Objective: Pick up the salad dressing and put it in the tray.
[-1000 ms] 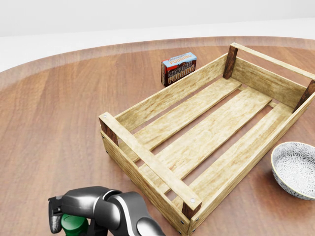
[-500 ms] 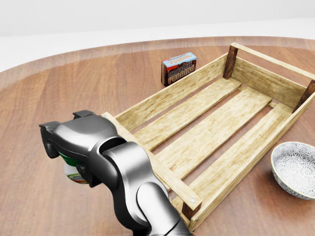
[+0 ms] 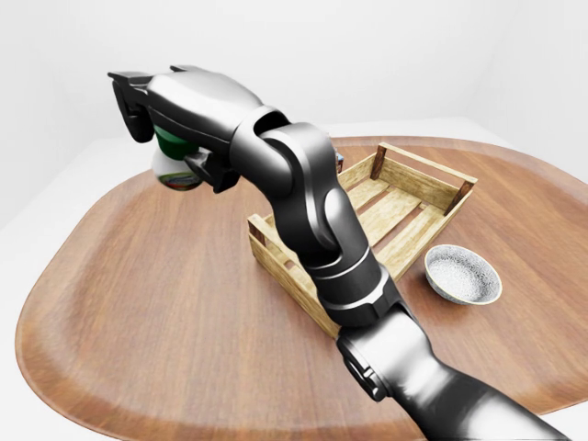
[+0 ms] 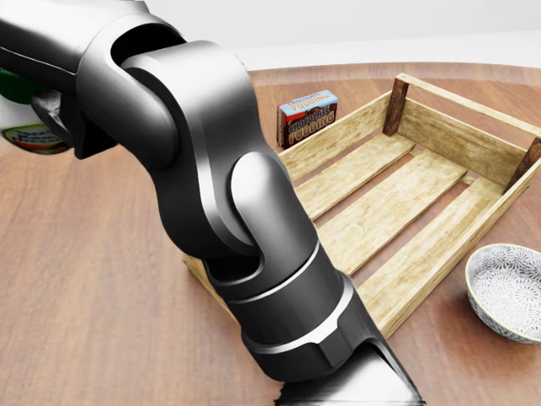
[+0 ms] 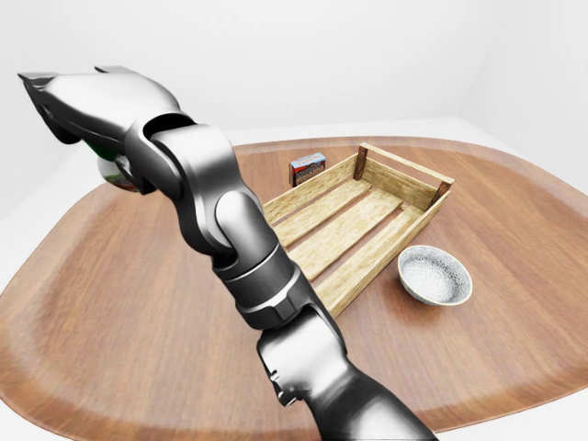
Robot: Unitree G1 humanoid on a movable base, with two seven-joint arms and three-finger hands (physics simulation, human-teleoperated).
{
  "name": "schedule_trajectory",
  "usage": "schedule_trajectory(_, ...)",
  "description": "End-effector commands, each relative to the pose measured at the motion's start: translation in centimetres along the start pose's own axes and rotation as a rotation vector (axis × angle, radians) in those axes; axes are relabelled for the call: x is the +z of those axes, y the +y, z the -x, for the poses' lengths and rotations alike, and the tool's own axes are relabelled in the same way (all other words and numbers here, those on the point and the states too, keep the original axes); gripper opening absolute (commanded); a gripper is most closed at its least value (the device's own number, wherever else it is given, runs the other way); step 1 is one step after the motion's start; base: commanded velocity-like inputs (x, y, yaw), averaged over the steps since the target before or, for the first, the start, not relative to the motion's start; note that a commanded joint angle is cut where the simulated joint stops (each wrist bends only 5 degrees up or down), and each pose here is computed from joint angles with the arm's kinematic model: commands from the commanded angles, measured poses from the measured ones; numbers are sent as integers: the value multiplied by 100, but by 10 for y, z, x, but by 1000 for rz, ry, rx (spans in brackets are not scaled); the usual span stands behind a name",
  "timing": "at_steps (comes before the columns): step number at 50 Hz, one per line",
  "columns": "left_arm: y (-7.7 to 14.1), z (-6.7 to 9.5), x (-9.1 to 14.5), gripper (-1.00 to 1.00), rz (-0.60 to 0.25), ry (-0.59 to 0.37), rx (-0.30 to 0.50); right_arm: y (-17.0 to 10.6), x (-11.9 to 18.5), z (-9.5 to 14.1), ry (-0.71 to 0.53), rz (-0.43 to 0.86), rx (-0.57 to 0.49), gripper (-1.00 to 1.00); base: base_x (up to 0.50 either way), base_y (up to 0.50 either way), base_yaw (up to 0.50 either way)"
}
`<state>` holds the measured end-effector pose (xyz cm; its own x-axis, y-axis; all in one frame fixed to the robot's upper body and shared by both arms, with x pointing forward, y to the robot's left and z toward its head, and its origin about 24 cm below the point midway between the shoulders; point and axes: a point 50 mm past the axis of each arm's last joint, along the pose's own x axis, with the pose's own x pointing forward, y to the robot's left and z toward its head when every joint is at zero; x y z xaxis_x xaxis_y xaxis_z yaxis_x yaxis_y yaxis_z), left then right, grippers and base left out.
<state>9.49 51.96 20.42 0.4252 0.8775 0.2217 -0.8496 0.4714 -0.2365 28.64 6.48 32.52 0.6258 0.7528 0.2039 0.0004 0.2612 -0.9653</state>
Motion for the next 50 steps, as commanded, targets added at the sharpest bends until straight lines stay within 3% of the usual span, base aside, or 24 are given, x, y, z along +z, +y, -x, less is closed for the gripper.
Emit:
schedule_trajectory(1,-1,0,-1,100,-1,2,-4,-56,-17,-1,-36,-32,-54,-100,0,0,0)
schedule_trajectory(6,-1,0,0,100,-1,1,-3,-59,-50,5,39,-58,-34,-100,0,0,0)
schedule_trajectory(18,-2,0,0,100,-2,0,-6,-41,-136,48,276,-140,-10,-100,0,0,0)
schedule_trajectory(36,-4,0,-1,100,-5,0,-9,0,-220,103,546,-313,92,-100,0,0,0)
schedule_trajectory(50,-8,0,-3,100,-13,2,-15,38,-285,145,849,-626,265,-100,0,0,0)
